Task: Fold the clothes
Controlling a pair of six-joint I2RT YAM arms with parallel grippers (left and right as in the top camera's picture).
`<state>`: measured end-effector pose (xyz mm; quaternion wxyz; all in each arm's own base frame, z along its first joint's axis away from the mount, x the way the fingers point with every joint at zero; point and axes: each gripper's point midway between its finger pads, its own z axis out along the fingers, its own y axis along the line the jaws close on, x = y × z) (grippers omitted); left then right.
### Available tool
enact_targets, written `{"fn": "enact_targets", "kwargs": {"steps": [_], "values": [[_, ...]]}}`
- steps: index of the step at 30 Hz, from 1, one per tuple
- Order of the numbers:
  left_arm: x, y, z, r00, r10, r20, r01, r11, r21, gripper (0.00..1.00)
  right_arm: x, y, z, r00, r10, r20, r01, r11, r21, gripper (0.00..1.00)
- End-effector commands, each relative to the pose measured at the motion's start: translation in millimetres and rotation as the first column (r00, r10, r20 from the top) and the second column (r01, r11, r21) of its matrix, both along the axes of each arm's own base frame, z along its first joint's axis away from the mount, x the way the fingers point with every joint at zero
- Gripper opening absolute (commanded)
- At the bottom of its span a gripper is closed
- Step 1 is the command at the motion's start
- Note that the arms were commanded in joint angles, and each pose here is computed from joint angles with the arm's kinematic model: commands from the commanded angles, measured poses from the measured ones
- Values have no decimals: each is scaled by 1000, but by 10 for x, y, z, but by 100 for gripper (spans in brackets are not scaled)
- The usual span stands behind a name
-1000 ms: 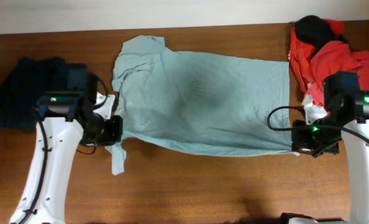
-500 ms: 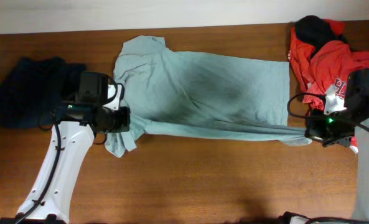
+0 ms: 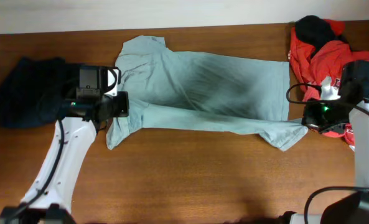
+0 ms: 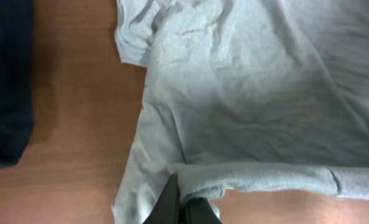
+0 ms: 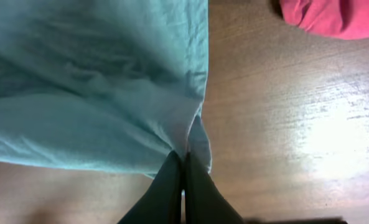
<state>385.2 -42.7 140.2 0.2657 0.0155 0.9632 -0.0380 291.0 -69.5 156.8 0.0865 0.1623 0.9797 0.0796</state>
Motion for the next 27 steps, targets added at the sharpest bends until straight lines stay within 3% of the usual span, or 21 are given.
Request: {"fn": "enact_targets", "kwargs": {"steps": [1,13,27], "values": [[39,28,-195,999,18,-36,-17,1000,18,1,51,15,-110,1000,-3,-22,3,1000,25,4],[346,57,-406,999,35,10,-36,999,41,1,380,95,-550,998,21,-59,-18,998,52,4],[471,52,-657,999,38,-3,-37,998,47,1,589,43,-818,999,21,-49,-19,999,50,4]]}}
